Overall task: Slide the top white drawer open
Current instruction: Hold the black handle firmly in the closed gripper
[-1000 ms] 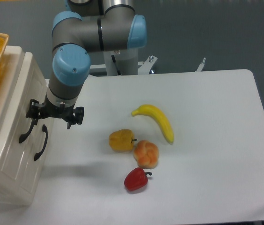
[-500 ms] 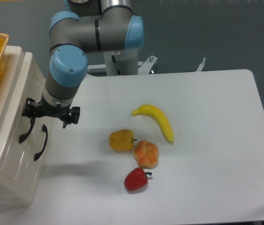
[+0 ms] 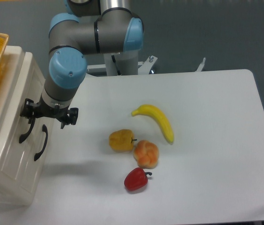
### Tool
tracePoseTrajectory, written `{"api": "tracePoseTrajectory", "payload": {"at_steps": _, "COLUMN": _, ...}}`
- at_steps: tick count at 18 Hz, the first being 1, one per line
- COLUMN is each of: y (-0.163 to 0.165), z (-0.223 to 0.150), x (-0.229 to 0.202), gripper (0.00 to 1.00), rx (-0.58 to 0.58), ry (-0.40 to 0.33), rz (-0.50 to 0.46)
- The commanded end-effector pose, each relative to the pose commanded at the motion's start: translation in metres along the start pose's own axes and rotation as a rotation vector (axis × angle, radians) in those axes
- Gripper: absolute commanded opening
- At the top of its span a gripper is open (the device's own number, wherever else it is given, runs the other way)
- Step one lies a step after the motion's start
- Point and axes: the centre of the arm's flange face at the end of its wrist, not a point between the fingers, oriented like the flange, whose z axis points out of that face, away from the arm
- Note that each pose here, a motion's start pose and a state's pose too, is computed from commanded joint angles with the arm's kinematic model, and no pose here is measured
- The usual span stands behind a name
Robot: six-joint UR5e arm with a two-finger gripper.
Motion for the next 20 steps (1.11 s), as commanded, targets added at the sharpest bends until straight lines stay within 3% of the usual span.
{"api": "tracePoseTrajectory", "payload": {"at_steps": 20, "y": 0.0006, "z": 0.0069, "x": 0.0027, "gripper": 1.0, "rx": -0.012, "ry": -0.001, "rz": 0.004}}
